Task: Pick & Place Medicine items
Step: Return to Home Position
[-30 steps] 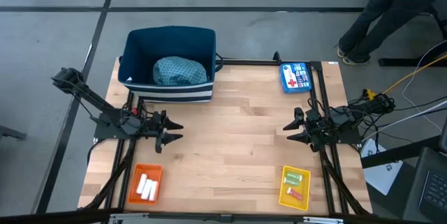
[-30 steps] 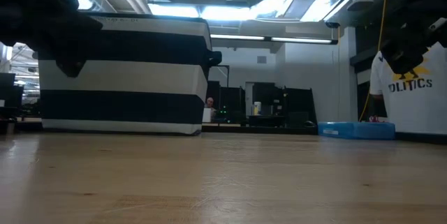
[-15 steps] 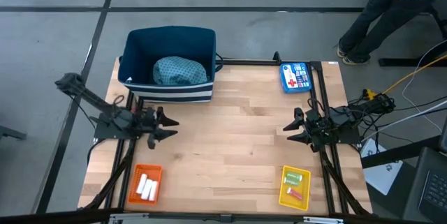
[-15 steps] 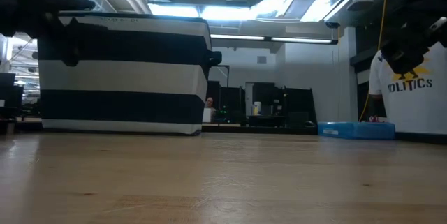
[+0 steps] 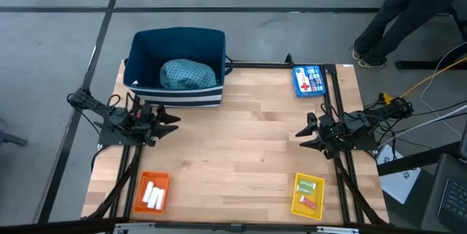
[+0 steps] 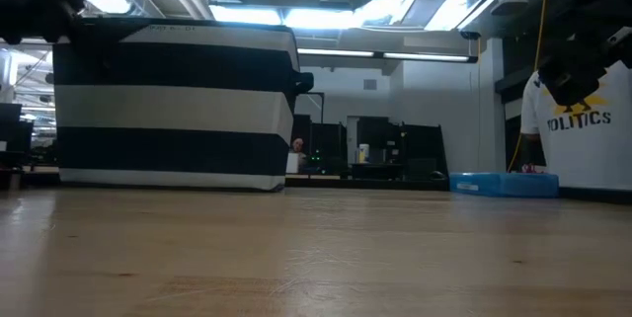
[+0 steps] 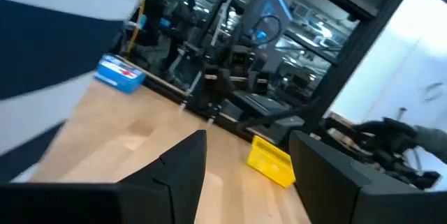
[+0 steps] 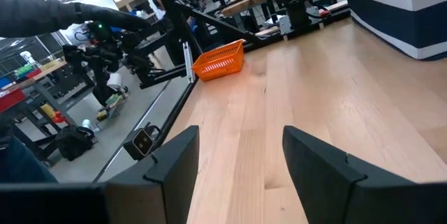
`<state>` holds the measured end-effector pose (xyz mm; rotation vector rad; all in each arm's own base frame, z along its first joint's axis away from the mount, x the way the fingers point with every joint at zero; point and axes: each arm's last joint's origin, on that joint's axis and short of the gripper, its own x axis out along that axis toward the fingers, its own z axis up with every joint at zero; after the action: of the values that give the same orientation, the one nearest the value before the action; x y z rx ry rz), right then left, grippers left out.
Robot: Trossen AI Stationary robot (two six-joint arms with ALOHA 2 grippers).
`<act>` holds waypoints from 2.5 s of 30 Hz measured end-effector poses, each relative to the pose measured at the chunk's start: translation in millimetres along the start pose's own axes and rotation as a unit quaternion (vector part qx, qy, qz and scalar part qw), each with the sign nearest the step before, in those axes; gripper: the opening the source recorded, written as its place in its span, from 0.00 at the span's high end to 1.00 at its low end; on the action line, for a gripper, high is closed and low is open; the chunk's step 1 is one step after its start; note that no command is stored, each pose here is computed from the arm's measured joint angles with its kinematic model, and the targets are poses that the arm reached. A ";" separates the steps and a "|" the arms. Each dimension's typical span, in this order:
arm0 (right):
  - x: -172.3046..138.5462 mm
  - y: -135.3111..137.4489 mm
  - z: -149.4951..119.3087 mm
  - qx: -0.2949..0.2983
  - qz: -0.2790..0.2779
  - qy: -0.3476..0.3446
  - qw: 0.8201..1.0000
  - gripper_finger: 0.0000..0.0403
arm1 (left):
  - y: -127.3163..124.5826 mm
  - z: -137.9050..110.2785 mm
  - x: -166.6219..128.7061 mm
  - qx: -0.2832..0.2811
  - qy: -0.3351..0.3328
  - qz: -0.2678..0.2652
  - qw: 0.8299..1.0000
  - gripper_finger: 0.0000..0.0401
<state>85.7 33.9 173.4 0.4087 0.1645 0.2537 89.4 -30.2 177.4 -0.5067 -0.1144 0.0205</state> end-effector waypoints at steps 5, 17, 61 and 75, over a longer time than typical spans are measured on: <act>0.0 0.0 0.1 0.000 0.000 0.000 1.000 0.48 | 2.0 -0.2 -0.2 0.003 0.000 0.010 1.000 0.49; 0.0 0.0 0.2 0.001 0.000 -0.001 1.000 0.48 | 3.1 -2.7 0.0 0.011 0.011 0.016 1.000 0.50; -0.9 0.4 1.3 0.002 0.002 -0.009 1.000 0.48 | 3.7 -6.2 2.4 0.021 0.027 0.024 0.999 0.50; -0.9 0.3 1.2 0.002 0.002 -0.009 1.000 0.48 | 3.7 -6.2 2.4 0.021 0.027 0.024 0.999 0.49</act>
<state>85.0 33.5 174.7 0.4149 0.1472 0.2546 92.5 -29.8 170.5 -0.4681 -0.0487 0.0556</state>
